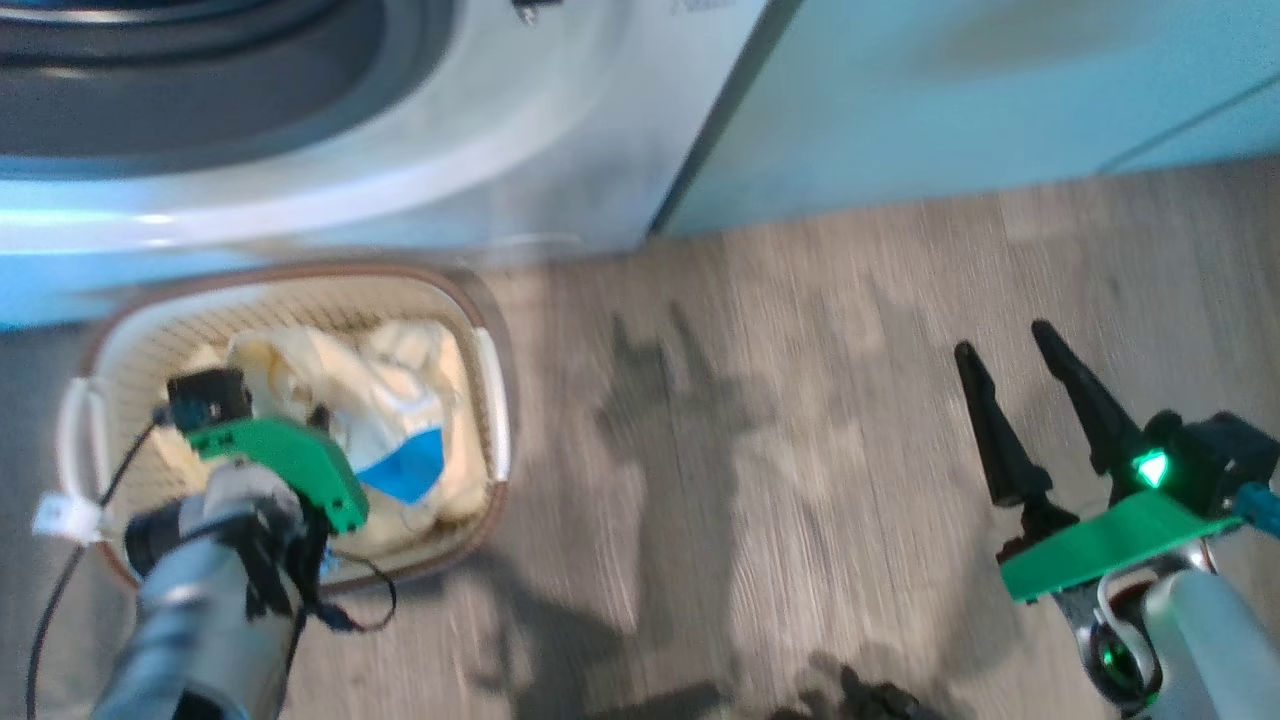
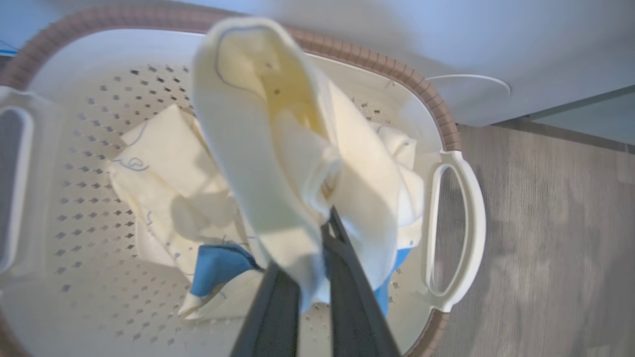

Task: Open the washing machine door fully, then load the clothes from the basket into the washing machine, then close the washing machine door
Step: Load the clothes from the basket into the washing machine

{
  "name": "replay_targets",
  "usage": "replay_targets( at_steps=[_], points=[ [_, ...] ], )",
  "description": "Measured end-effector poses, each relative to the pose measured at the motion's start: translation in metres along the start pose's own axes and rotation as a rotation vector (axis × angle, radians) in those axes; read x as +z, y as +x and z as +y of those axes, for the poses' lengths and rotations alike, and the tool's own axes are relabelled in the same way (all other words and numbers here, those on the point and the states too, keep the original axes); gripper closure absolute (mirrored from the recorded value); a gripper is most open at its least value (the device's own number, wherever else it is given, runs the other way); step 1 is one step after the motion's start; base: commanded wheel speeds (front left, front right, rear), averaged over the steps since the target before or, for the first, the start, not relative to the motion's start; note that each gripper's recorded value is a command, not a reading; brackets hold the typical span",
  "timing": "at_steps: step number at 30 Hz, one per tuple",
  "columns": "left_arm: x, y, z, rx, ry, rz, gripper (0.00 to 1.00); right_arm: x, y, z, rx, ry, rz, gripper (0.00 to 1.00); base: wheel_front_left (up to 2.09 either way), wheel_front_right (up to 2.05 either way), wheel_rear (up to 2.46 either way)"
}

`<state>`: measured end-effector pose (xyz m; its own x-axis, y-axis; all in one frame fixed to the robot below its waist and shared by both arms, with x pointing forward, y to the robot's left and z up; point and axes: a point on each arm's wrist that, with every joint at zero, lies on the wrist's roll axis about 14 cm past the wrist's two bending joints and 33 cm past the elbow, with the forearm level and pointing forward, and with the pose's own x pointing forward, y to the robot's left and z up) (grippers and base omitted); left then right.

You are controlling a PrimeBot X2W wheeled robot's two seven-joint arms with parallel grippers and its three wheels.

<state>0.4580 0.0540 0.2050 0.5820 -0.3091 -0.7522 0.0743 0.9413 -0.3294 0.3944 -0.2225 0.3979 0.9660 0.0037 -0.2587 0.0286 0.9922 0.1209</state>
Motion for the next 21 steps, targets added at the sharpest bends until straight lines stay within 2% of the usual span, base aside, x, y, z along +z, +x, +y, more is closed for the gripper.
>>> replay_targets(
  at_steps=[9, 21],
  points=[
    [0.011, -0.062, 0.015, 0.049, -0.026, -0.104, 1.00, 0.023, -0.026, 0.014, 0.053, 0.014, -0.072, 0.00, 0.00, 0.00, 0.00],
    [0.075, -0.124, 0.033, 0.068, -0.006, -0.365, 1.00, 0.040, -0.043, 0.036, 0.120, 0.037, -0.138, 0.00, 0.00, 0.00, 0.00]
  ],
)
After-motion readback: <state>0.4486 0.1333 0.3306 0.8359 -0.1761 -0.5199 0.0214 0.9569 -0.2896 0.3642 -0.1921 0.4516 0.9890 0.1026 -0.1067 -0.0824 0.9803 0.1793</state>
